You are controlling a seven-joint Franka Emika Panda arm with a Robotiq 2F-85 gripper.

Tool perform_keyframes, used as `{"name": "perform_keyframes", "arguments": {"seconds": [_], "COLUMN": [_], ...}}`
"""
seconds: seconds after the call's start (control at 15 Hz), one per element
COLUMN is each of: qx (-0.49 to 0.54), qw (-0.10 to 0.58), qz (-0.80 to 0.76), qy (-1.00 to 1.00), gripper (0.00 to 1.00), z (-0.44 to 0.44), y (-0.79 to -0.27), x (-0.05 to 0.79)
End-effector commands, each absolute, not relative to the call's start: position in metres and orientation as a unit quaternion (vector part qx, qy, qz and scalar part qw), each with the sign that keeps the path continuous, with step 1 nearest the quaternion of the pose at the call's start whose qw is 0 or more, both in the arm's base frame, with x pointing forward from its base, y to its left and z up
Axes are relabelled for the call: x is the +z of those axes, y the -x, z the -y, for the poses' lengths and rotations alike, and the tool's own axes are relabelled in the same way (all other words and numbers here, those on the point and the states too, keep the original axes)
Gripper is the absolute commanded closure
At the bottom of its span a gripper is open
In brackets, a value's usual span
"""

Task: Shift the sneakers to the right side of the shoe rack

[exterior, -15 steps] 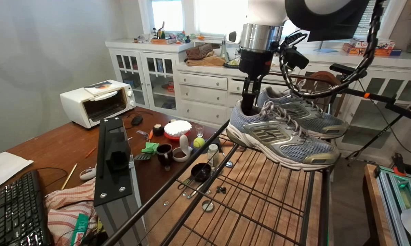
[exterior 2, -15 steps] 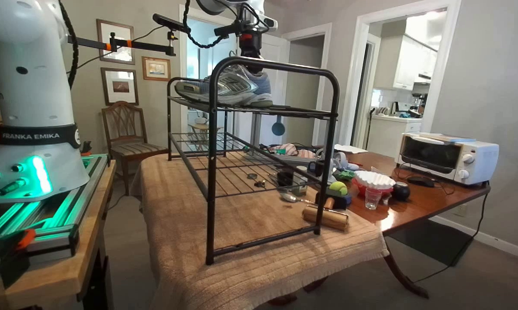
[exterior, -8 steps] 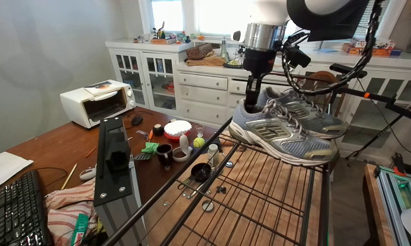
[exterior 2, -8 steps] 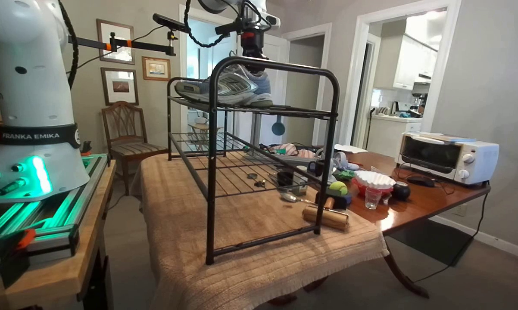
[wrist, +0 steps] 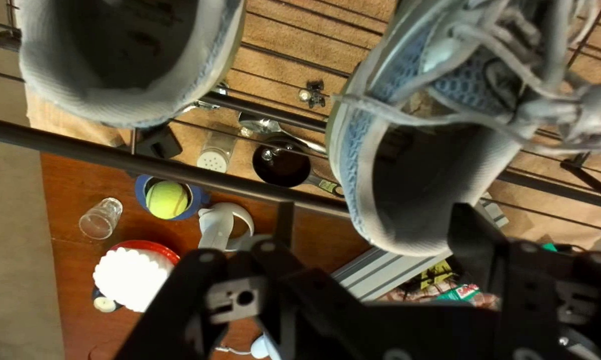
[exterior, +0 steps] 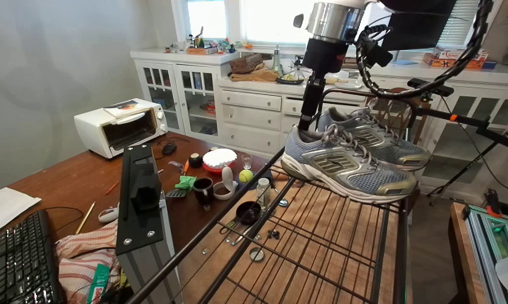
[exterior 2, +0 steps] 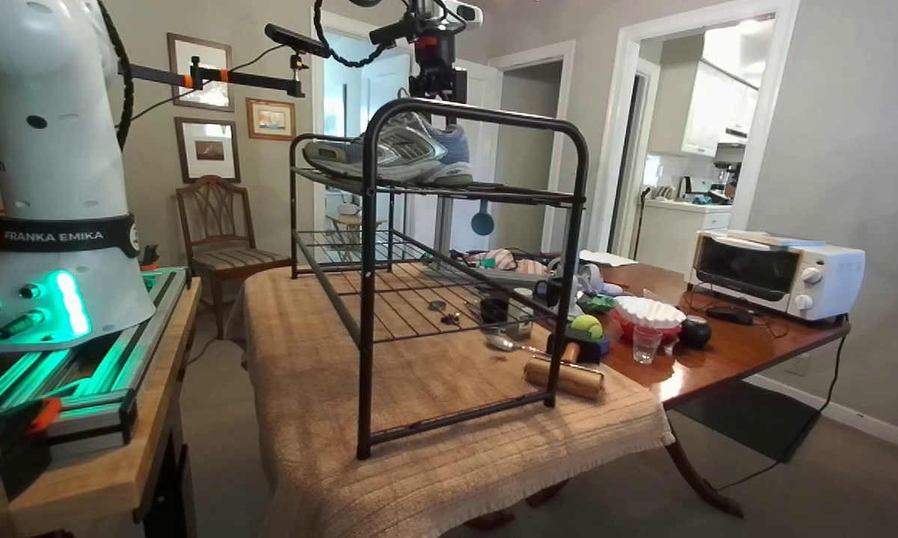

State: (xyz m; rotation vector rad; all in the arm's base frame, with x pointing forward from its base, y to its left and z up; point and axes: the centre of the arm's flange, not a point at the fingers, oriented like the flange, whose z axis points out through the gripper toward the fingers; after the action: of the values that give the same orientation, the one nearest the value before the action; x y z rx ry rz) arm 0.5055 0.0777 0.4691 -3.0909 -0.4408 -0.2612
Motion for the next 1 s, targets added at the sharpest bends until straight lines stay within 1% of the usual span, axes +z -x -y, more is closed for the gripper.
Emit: {"name": "perform_keyframes", "arguments": {"seconds": [0.0, 0.33, 0.93], "qx": [-0.101, -0.134, -0.141], "qw": [0.006, -0.011, -0.035], "qz": [0.1, 0.062, 0.037], "qy": [0.99, 0.989, 0.989], "gripper": [0.0, 0.0, 0.0], "z": [-0.093, -0.112, -0.12], "y": [-0.481, -0.452, -0.409], "x": [0.491, 0.517, 0.535]}}
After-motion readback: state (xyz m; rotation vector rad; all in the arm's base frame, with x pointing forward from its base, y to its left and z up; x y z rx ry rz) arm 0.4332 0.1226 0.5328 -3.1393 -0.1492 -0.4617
